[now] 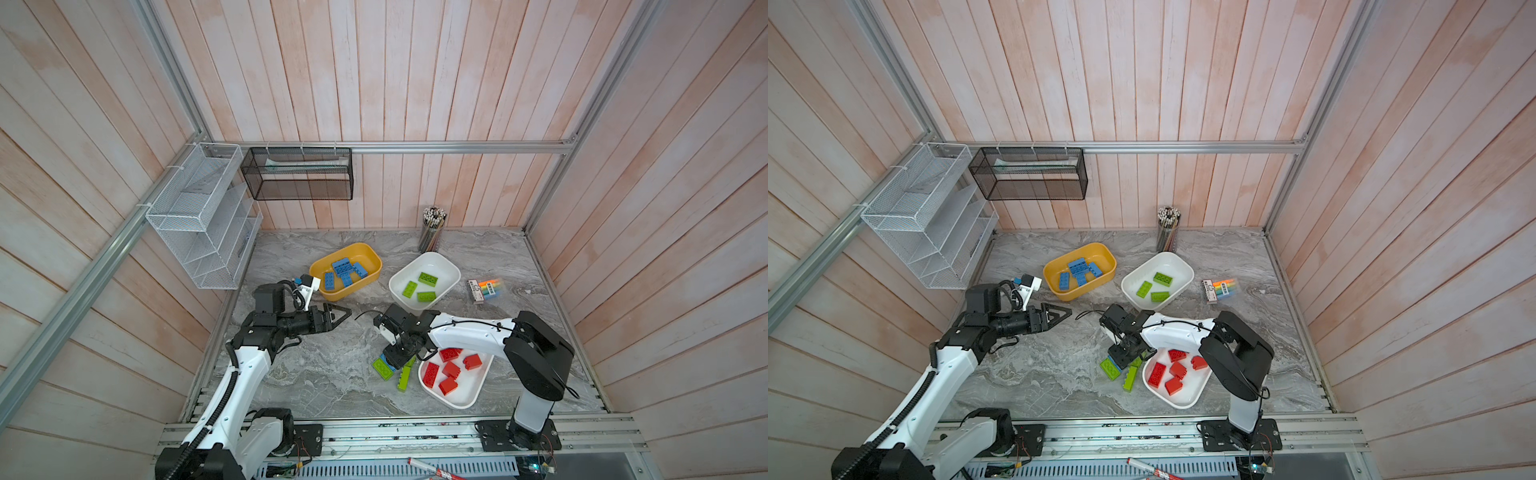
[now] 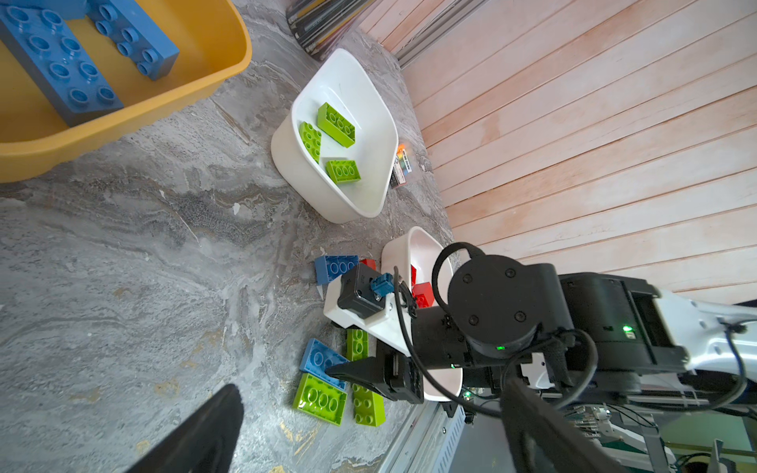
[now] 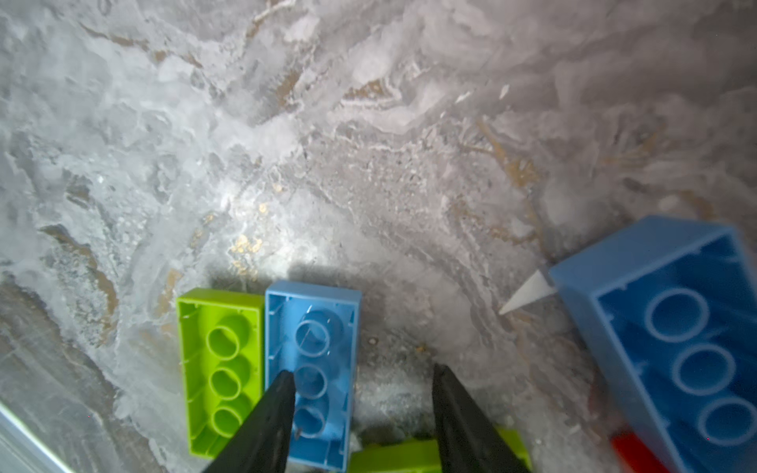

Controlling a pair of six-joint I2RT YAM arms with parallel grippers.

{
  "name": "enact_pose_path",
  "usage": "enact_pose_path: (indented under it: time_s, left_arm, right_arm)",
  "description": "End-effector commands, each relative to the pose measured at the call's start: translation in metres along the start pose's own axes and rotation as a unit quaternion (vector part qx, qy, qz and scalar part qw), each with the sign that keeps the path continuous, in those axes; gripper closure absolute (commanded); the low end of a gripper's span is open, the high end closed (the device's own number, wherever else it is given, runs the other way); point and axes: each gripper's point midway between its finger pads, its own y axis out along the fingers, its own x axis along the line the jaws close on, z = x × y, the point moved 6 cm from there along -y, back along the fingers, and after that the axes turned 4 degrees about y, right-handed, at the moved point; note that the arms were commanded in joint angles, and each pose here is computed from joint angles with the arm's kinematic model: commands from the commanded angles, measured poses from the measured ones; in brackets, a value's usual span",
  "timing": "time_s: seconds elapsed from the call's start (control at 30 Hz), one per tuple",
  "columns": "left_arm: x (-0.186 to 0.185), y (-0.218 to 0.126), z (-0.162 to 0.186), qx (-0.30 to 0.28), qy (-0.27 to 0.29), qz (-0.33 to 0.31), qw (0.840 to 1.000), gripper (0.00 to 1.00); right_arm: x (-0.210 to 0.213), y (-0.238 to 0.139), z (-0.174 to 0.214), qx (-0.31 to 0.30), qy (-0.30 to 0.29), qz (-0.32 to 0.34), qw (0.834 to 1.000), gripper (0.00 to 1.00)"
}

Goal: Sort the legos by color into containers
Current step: 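Return the right gripper to the pile and grasp a blue brick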

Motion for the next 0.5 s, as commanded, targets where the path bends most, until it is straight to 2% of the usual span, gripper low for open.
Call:
enact_pose_path:
  time_s: [0.0, 0.17, 0.37, 0.47]
  left_arm:
    - [-0.002, -0.001, -0.003, -0.001, 0.015, -0.004, 1.0, 0.0]
    - [-0.002, -0.002, -0.002, 0.0, 0.016, -0.005, 1.0, 0.0]
    - [-0.002, -0.002, -0.004, -0.001, 0.017, -0.004, 1.0, 0.0]
    - [-0.002, -0.002, -0.003, -0.001, 0.017, -0.004, 1.0, 0.0]
  right_arm:
    - [-0.008, 0.003, -0.008, -0.007, -0.001, 0.023, 1.0, 0.46]
    - [-0.023, -0.005, -0.019, -0.023, 0.009, 0.048, 0.999, 0.46]
    - [-0.016, -0.022, -0.033, -0.049, 0.025, 0.013, 0.998, 0.46]
    - [-0.005, -0.026, -0.03, -0.051, 0.038, -0.029, 0.998, 0.44]
